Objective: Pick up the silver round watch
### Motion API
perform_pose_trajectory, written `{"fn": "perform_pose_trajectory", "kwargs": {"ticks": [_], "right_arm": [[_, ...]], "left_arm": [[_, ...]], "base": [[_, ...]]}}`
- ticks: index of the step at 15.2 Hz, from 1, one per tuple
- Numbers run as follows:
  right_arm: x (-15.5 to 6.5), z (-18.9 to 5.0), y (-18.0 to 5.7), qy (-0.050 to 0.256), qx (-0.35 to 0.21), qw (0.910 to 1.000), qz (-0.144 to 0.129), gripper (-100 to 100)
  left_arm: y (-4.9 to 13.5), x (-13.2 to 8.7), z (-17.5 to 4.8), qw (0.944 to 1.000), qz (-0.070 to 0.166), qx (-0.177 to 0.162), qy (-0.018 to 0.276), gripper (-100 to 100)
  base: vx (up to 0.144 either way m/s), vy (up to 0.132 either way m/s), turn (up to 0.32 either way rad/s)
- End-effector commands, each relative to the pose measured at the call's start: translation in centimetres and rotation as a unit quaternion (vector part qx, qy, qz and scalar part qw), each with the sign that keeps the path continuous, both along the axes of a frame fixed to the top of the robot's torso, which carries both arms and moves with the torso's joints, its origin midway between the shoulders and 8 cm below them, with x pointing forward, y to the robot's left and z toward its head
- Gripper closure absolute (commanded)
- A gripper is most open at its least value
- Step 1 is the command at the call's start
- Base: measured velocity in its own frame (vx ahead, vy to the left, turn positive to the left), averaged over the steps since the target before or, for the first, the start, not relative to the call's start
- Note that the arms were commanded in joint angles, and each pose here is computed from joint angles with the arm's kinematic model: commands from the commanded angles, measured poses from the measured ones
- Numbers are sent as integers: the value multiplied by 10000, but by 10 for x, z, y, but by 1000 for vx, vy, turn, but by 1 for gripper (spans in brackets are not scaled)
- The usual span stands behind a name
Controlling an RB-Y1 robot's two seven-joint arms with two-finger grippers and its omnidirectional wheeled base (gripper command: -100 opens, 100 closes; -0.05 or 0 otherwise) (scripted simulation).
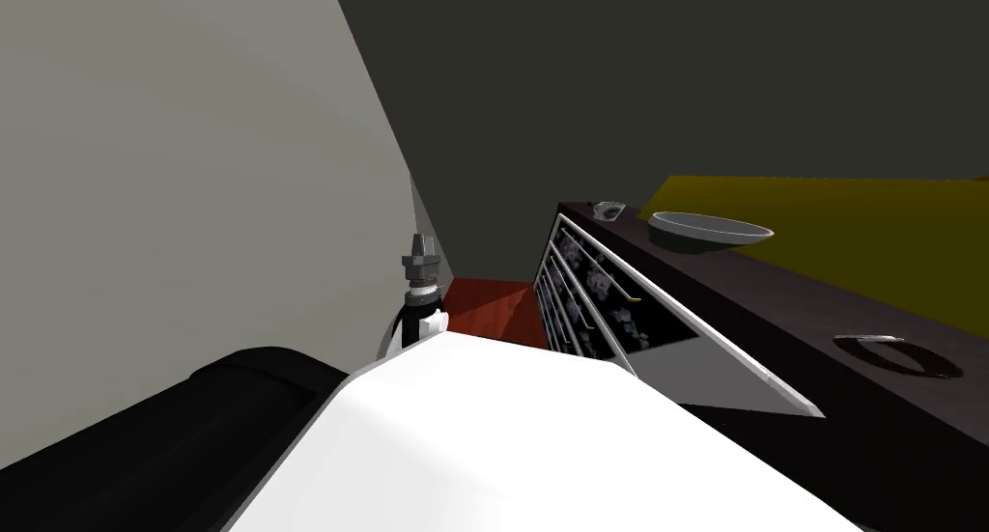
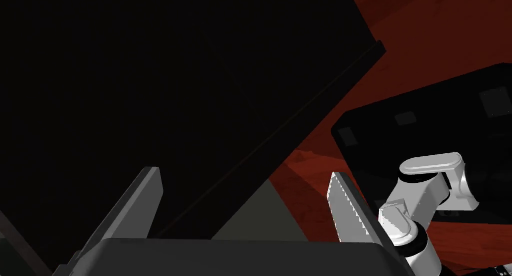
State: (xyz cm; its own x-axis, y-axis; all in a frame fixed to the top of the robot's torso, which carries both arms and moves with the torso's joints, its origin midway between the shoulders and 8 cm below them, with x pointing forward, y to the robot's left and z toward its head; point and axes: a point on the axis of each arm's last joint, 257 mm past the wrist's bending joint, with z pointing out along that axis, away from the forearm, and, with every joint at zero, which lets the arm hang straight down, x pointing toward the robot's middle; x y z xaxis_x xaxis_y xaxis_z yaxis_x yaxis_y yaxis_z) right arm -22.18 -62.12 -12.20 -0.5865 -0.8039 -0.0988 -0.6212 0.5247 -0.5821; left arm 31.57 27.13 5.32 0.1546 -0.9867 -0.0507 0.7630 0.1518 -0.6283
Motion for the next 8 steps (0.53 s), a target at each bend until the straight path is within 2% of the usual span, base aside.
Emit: {"fn": "perform_pose_trajectory", "kwargs": {"ticks": [1,3,4,5,6,8], "right_arm": [[-12,16,-2,283,-148,9993,214,-100],[-12,16,-2,301,-180,9990,267,-100],[-24,38,-4,618,-275,9966,470,-100],[-24,38,-4,642,-317,9960,542,-100],[-31,56,-6,880,-366,9930,703,-100],[-33,58,-4,954,-417,9912,817,-100]], "left_arm": [[0,0,0,10000,0,0,0,0],[0,0,0,10000,0,0,0,0],[0,0,0,10000,0,0,-1,0],[0,0,0,10000,0,0,0,0],[0,0,0,10000,0,0,0,0],[0,0,0,10000,0,0,0,0]], "base": [[193,40,9],[116,23,2],[128,21,9],[170,42,12],[219,56,15],[210,43,7]]}}
